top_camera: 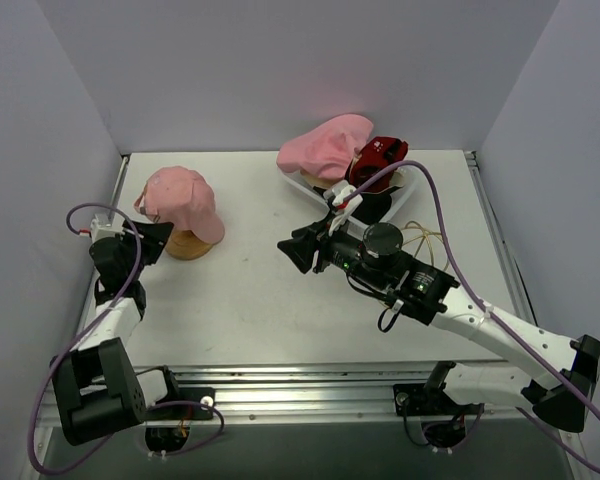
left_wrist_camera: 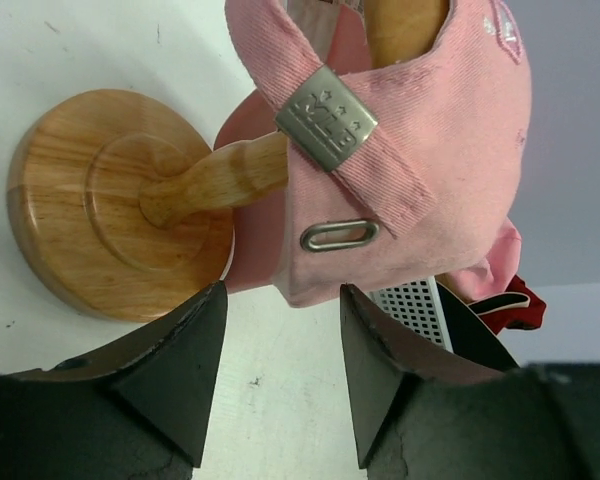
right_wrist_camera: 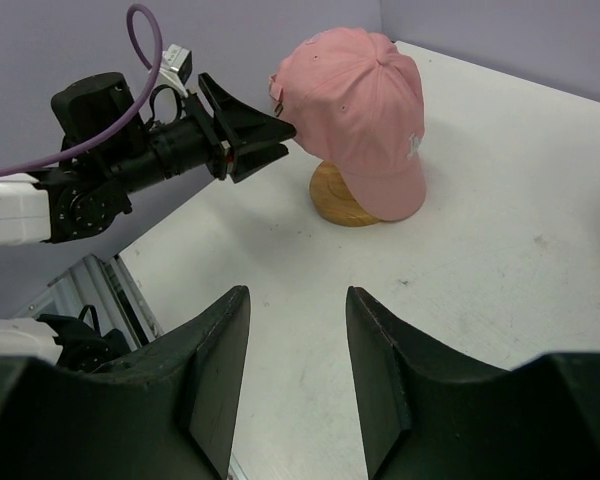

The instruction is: Stack the hats

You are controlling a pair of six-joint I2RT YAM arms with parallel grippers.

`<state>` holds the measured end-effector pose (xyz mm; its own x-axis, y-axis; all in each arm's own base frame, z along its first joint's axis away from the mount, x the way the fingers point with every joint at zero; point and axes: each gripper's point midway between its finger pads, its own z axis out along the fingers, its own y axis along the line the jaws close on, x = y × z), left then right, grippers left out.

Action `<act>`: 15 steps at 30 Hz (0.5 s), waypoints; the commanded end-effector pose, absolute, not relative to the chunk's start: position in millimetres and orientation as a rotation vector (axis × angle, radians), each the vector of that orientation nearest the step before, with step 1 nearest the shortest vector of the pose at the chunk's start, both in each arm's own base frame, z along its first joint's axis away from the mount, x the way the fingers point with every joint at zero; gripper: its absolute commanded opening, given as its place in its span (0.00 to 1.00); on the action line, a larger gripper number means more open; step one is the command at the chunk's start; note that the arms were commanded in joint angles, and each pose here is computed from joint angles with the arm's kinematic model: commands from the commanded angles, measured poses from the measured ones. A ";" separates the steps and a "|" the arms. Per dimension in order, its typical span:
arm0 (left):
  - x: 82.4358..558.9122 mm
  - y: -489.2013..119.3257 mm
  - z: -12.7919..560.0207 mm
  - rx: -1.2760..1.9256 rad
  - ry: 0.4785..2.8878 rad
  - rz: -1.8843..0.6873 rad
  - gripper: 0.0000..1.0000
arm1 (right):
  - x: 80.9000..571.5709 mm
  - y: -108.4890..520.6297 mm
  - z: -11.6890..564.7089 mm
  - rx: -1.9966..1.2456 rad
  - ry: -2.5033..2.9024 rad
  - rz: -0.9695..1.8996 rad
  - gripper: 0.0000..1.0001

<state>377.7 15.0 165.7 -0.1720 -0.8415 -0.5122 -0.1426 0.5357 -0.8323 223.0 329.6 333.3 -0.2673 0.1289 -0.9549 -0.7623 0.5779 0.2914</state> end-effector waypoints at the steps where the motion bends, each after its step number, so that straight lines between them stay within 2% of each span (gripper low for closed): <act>1: 370.9 27.4 194.5 -0.853 1.589 -0.710 0.60 | 223.5 325.9 349.7 -0.519 1.570 0.934 0.39; 7: 350.3 45.3 244.4 -0.862 1.533 -0.553 0.70 | 222.2 326.5 350.1 -0.525 1.571 0.938 0.40; 11: 352.4 47.0 261.7 -0.838 1.542 -0.532 0.71 | 220.7 324.5 352.1 -0.521 1.565 0.936 0.40; 15: 375.0 29.3 277.8 -0.716 1.604 -0.629 0.71 | 220.8 323.0 352.7 -0.519 1.563 0.934 0.40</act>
